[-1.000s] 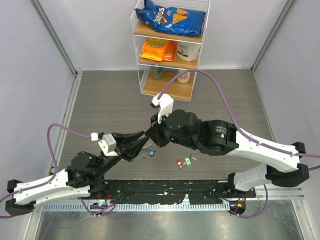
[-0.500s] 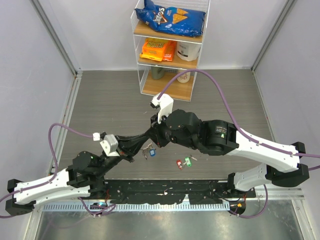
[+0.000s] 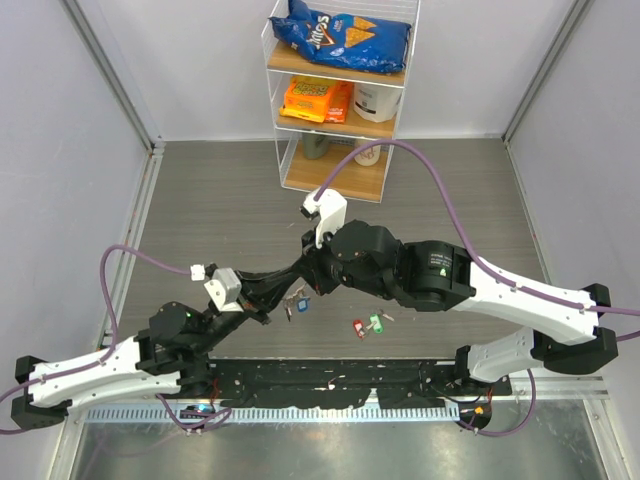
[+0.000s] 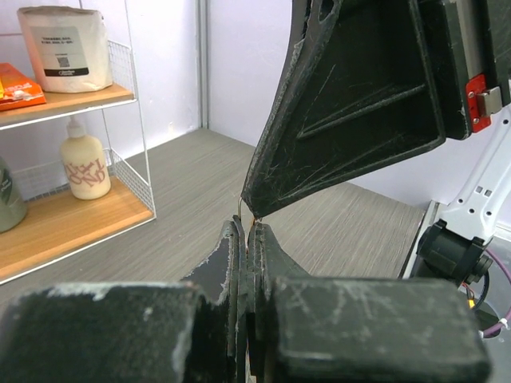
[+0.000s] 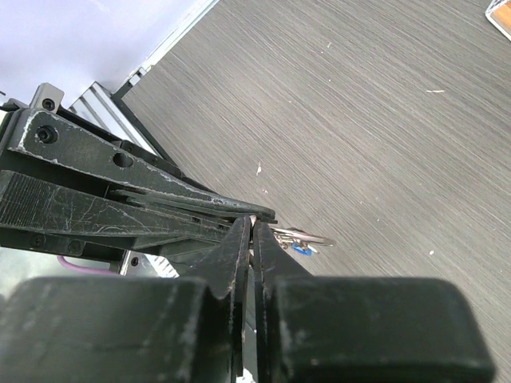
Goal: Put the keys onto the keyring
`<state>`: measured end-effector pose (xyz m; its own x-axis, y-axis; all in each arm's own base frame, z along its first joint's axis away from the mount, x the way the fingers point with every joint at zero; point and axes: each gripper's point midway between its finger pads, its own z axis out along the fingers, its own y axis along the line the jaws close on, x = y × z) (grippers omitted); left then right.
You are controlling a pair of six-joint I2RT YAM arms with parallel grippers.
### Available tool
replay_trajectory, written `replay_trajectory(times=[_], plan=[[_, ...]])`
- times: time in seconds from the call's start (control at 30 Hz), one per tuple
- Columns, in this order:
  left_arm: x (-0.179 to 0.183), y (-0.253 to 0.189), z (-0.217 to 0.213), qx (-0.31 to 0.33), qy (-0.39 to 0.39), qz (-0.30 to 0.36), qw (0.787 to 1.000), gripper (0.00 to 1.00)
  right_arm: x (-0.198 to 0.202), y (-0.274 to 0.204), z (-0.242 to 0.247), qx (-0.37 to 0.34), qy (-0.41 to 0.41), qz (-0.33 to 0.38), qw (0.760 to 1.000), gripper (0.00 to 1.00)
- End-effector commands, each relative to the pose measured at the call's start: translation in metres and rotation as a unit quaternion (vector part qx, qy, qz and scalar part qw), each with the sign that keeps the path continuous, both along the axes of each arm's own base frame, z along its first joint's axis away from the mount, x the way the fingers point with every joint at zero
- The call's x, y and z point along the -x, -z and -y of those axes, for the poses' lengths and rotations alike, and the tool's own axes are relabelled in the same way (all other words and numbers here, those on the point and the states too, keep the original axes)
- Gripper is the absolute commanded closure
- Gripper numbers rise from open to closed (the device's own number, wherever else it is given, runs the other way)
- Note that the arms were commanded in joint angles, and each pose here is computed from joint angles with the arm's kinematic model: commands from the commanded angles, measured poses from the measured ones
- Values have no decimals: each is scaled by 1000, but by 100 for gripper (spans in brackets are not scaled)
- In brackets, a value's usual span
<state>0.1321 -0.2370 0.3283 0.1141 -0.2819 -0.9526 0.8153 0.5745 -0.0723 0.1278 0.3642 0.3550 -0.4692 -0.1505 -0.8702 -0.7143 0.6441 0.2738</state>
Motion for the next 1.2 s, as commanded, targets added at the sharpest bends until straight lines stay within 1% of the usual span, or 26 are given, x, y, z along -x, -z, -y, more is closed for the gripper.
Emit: replay_trajectory(times=[0.0,0.03,0.1,0.17,0.23,0.4,0.63,0.77,0.8,0.83,0.97,1.03,1.17], plan=[[-9,-12,-6,8,-31,-1,999,100,4,-32,2,-60,-5,9,998,87],[-10,-11,-7,7,-34,-3,999,100,5,-34,3,-63,-5,10,998,83],[-13,-9,-8,-4,-43,4,999,100,4,-34,6,-64,-2,12,998,69],[-15,-8,-10,-8,-51,4,999,100,4,-36,10,-66,2,14,998,63],[-17,-6,-12,-11,-58,1,998,100,2,-36,14,-68,8,16,998,60],[-20,-3,-15,-18,-70,-5,997,100,-3,-31,29,-62,28,20,997,56],[-23,1,-21,-24,-85,-7,996,100,-20,13,66,-26,78,-6,997,52],[-22,1,-22,-23,-83,-5,996,100,-26,63,92,29,115,-30,992,50],[-22,1,-22,-24,-82,-6,996,100,-26,84,100,54,127,-41,990,49],[-22,1,-23,-24,-82,-6,996,100,-29,92,106,64,142,-43,987,48],[-20,4,-23,-24,-76,-7,997,100,-30,154,129,138,181,-65,972,46],[-20,6,-24,-24,-77,-9,997,100,-30,175,135,152,195,-78,966,45],[-19,7,-24,-24,-74,-8,997,100,-32,206,135,146,210,-107,961,45]])
